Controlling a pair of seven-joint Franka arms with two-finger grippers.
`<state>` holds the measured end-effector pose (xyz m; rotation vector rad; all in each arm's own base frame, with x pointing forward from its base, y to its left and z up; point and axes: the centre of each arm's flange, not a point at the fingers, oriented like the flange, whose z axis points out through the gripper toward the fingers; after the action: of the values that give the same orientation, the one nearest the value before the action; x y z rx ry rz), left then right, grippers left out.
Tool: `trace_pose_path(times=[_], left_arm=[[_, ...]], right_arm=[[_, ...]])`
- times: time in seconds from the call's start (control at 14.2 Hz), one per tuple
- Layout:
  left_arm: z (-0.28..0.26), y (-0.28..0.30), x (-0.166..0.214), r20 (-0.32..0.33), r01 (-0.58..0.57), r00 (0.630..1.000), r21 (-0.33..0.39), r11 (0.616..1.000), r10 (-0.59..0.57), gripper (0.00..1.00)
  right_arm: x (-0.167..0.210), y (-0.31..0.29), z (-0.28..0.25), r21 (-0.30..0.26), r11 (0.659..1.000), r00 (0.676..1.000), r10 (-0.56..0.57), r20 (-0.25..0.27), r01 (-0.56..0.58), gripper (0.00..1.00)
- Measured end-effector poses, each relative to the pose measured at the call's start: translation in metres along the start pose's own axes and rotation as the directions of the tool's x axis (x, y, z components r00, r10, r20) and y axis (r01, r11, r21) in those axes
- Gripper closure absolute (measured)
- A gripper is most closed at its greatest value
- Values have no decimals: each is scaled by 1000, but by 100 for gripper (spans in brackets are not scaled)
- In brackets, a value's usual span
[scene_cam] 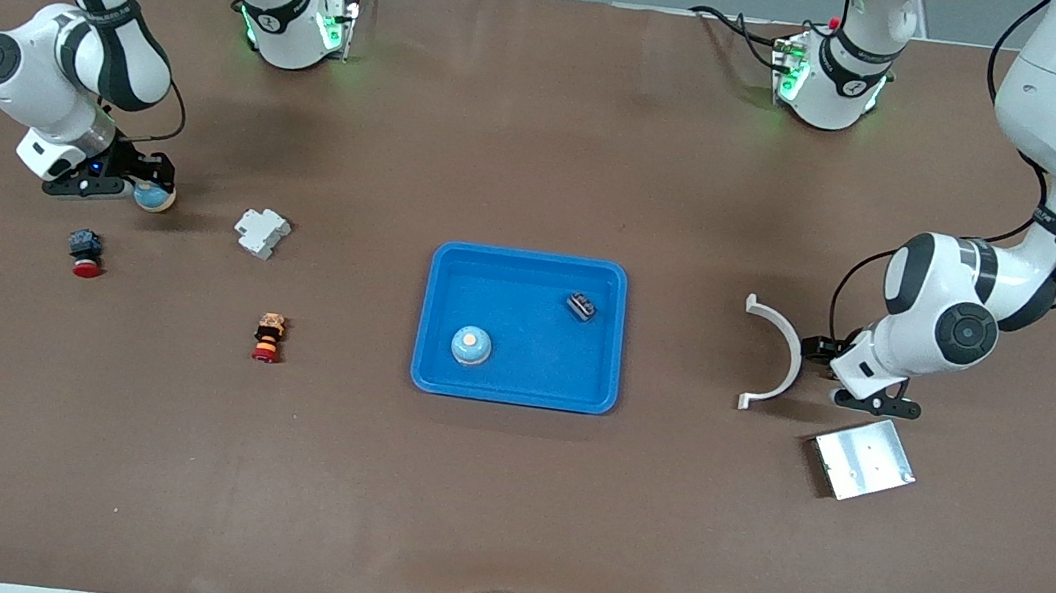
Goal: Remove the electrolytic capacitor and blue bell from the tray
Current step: 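Set the capacitor by the bracket while the right gripper sets the bell down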
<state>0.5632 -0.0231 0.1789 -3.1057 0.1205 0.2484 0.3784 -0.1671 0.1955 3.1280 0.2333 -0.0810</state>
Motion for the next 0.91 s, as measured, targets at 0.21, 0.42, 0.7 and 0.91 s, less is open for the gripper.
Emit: trace_pose_path(times=[0.21,0.42,0.7,0.91], left_arm=[[-1,0,1,-3,1,1000,0,1000,-1,0],[-7,-6,3,-11,10,1000,0,1000,-10,0],[-35,-10,7,-55,17,998,9,1000,-17,0],[-70,-14,3,-21,23,1000,29,999,-22,0]], right_arm=[[2,1,6,-10,1000,1000,-1,-15,1,37],[2,0,13,-13,1000,1000,-4,-19,3,37],[2,0,13,-13,1000,1000,-5,-19,4,37],[2,-1,14,-13,1000,1000,-5,-18,5,31]])
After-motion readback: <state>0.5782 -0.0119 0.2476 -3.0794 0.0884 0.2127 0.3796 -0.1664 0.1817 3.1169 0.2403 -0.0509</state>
